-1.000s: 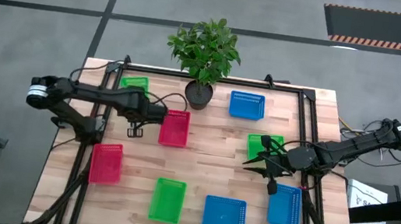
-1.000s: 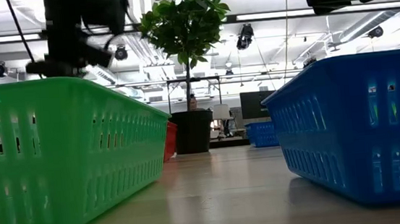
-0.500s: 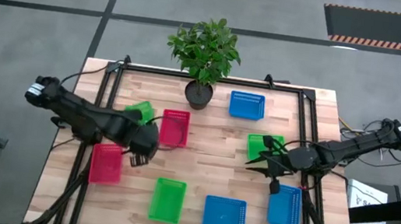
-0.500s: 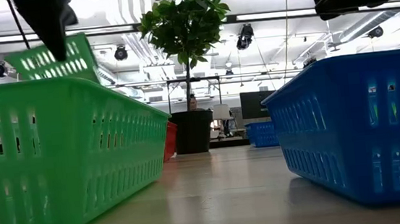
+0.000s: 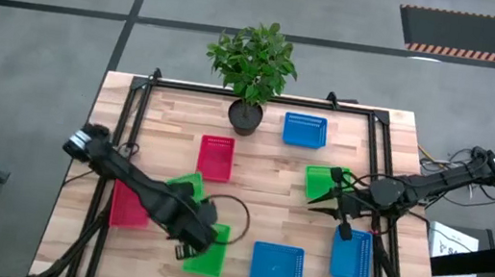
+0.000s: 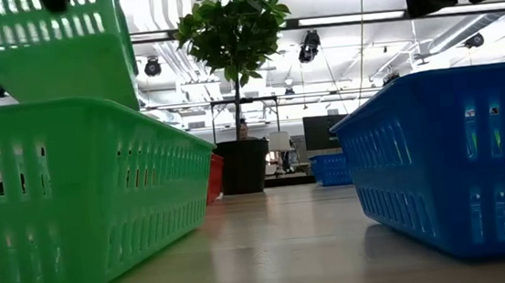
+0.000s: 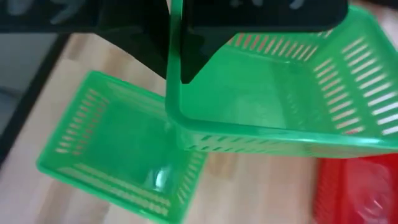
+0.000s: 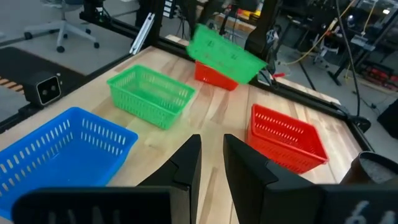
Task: Stack baskets by color
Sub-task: Stack the top green basket on top of the bottom green basket
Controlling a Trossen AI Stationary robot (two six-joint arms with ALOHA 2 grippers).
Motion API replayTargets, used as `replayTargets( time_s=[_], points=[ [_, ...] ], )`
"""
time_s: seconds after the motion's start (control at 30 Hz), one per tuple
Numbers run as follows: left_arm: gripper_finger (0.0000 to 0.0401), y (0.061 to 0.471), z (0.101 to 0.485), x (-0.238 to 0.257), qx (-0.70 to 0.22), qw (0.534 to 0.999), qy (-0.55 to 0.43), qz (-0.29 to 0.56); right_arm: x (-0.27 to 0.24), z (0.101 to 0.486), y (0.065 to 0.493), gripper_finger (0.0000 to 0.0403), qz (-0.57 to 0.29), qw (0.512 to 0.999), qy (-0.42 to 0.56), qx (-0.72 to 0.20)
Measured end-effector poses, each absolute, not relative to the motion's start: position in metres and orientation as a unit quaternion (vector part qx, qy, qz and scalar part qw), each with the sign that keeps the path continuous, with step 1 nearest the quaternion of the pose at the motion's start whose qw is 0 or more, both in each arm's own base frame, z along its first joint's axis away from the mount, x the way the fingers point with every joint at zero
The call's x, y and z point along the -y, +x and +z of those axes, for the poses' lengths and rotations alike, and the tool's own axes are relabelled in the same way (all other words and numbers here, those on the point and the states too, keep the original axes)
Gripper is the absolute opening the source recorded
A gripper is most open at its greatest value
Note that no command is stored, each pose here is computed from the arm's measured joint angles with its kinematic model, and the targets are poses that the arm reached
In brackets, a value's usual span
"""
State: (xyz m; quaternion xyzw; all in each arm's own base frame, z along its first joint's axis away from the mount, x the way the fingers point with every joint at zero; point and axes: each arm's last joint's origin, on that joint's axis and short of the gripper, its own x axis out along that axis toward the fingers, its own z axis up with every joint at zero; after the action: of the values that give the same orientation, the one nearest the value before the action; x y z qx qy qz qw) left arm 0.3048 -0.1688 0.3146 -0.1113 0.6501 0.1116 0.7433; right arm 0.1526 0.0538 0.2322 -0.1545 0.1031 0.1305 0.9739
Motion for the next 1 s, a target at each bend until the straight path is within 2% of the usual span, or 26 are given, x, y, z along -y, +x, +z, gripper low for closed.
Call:
replayTargets(
  time_s=[0.13, 0.33, 0.57, 0.83, 1.0],
  points=[
    [0.0, 0.323, 0.317, 0.188, -0.682, 0.716, -0.107, 0.106, -0.053, 0.232, 0.151, 0.0061, 0.13, 0.974, -0.157, -0.099],
    [0.0, 0.336, 0.318, 0.213, -0.672, 0.732, -0.089, 0.062, -0.053, 0.231, 0.15, 0.0061, 0.129, 0.973, -0.165, -0.1],
    [0.0, 0.336, 0.3, 0.231, -0.688, 0.72, -0.067, 0.057, -0.053, 0.232, 0.151, 0.0061, 0.129, 0.972, -0.17, -0.095],
    [0.0, 0.339, 0.301, 0.239, -0.667, 0.74, -0.079, 0.037, -0.053, 0.233, 0.151, 0.0061, 0.124, 0.972, -0.177, -0.094],
    [0.0, 0.344, 0.301, 0.243, -0.644, 0.763, -0.054, 0.014, -0.051, 0.232, 0.152, 0.0061, 0.113, 0.973, -0.177, -0.097]
  ],
)
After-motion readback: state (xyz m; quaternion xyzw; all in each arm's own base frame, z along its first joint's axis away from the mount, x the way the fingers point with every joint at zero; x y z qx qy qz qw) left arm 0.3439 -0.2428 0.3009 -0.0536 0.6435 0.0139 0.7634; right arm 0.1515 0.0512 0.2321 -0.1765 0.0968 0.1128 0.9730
